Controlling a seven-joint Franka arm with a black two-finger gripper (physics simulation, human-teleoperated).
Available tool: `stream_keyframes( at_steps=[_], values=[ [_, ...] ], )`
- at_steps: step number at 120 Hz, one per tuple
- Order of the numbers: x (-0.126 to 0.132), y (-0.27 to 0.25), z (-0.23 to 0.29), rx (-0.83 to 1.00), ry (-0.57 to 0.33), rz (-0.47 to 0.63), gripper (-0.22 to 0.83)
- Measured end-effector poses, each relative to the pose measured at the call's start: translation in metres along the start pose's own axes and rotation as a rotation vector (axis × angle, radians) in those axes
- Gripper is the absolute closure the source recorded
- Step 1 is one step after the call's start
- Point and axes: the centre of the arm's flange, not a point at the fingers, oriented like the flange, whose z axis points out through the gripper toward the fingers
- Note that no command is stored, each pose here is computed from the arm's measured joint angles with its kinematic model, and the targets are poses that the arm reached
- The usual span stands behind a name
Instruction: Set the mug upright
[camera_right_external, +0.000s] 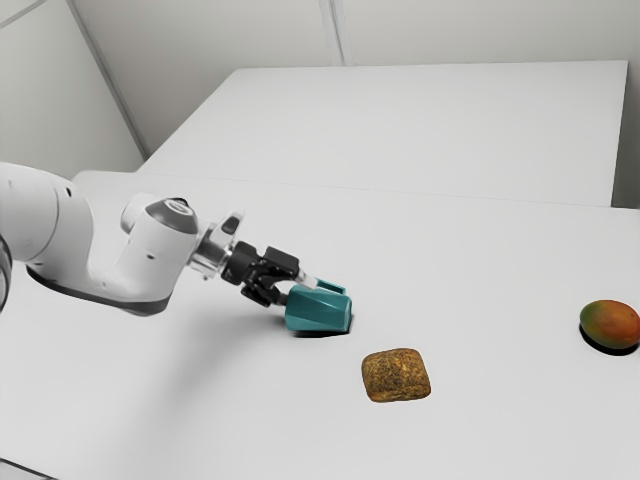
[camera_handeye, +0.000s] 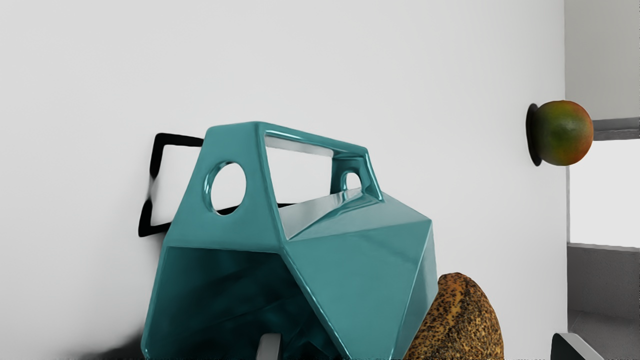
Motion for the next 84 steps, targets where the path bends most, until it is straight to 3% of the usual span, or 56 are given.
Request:
stream_keyframes(
  at_steps=[55, 67, 84],
  values=[
    [-0.005, 0.004, 0.013, -0.052, -0.042, -0.010, 0.04],
    [-0.005, 0.005, 0.015, -0.064, -0.043, -0.014, 0.14],
    [-0.005, 0.007, 0.015, -0.073, -0.044, -0.014, 0.38]
  ],
)
